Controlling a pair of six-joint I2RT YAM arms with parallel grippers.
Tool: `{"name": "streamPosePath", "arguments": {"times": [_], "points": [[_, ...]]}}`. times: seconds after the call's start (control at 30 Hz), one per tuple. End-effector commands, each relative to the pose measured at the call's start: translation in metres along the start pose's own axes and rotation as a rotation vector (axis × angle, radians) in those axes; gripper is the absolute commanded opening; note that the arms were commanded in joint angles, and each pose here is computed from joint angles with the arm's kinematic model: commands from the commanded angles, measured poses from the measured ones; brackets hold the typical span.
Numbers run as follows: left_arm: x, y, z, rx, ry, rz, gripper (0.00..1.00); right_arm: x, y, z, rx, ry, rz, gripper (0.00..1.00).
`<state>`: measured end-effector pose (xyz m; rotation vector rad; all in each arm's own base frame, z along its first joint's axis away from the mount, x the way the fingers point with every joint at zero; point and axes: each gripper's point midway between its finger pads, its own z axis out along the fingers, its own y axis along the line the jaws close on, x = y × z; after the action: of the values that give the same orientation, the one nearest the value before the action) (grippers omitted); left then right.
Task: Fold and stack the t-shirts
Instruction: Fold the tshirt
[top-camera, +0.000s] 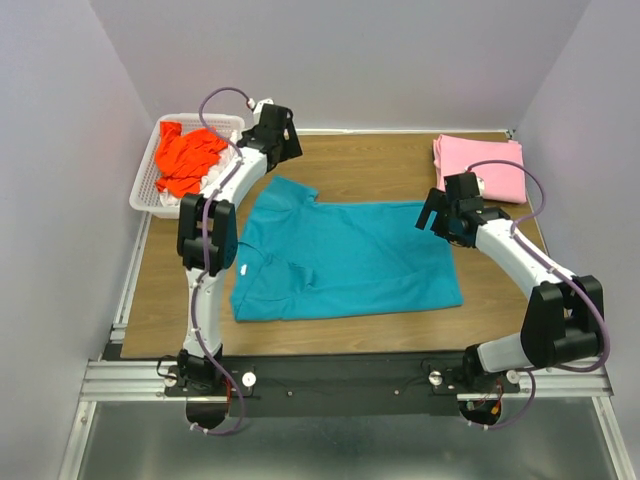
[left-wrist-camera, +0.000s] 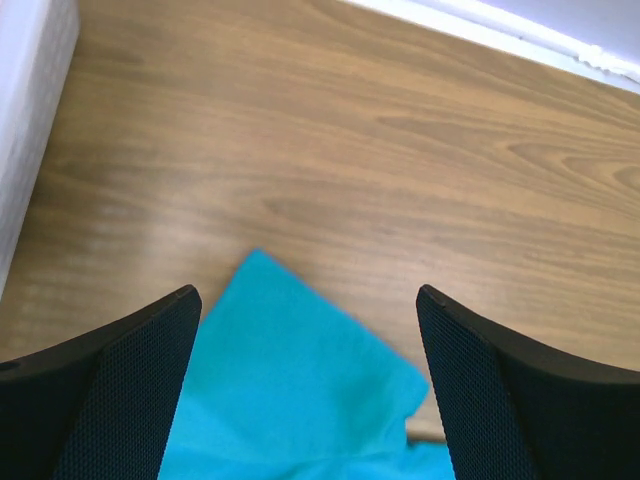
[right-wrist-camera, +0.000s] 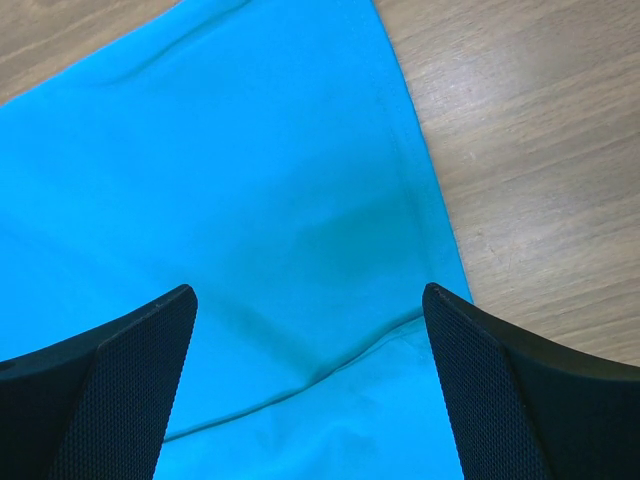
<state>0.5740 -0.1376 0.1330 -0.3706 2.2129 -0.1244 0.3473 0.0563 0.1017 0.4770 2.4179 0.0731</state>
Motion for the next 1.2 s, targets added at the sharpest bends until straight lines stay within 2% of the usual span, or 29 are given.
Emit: {"name": "streamPosePath", "arguments": {"times": [0.0, 0.13, 0.27, 0.4, 0.43, 0.53, 0.63, 0.8, 0.83, 0.87, 0.93, 1.03, 1.07, 1.1, 1.17], "points": [[0.003, 0.010, 0.021, -0.074, 0.051, 0.093, 0.93, 0.002, -0.011, -0.001, 0.043, -0.008, -0.013, 1.00], [0.026, 0.020, 0.046, -0.133, 0.110, 0.114, 0.87, 0.002, -0.011, -0.001, 0.043, -0.007, -0.018, 1.00], [0.042, 0.030, 0.054, -0.167, 0.137, 0.120, 0.82, 0.003, -0.014, 0.000, 0.053, -0.007, -0.018, 1.00], [0.056, 0.033, 0.060, -0.164, 0.166, 0.128, 0.71, 0.005, -0.014, 0.002, 0.060, -0.002, -0.022, 1.00], [0.063, 0.033, 0.063, -0.160, 0.181, 0.130, 0.64, 0.004, -0.015, 0.002, 0.062, -0.004, -0.021, 1.00], [0.070, 0.036, 0.066, -0.164, 0.197, 0.133, 0.57, 0.005, -0.016, 0.004, 0.067, 0.000, -0.022, 1.00], [0.075, 0.037, 0.069, -0.166, 0.209, 0.136, 0.57, 0.006, -0.015, 0.004, 0.066, 0.003, -0.022, 1.00], [0.080, 0.038, 0.072, -0.171, 0.220, 0.135, 0.48, 0.006, -0.017, 0.003, 0.070, -0.001, -0.021, 1.00], [0.080, 0.038, 0.073, -0.170, 0.219, 0.136, 0.39, 0.006, -0.017, 0.003, 0.070, -0.001, -0.021, 1.00], [0.081, 0.039, 0.073, -0.171, 0.220, 0.136, 0.36, 0.006, -0.017, 0.003, 0.070, -0.003, -0.022, 1.00], [0.082, 0.038, 0.073, -0.168, 0.222, 0.137, 0.35, 0.004, -0.017, 0.002, 0.072, -0.008, -0.018, 1.00], [0.084, 0.037, 0.074, -0.161, 0.229, 0.140, 0.22, 0.004, -0.017, 0.002, 0.075, -0.009, -0.015, 1.00], [0.083, 0.036, 0.074, -0.154, 0.230, 0.143, 0.10, 0.002, -0.017, 0.002, 0.077, -0.014, -0.014, 1.00], [0.083, 0.036, 0.073, -0.153, 0.229, 0.144, 0.04, 0.002, -0.017, 0.003, 0.077, -0.015, -0.011, 1.00], [0.079, 0.034, 0.071, -0.147, 0.222, 0.143, 0.00, -0.004, -0.015, 0.004, 0.083, -0.025, -0.004, 1.00]]}}
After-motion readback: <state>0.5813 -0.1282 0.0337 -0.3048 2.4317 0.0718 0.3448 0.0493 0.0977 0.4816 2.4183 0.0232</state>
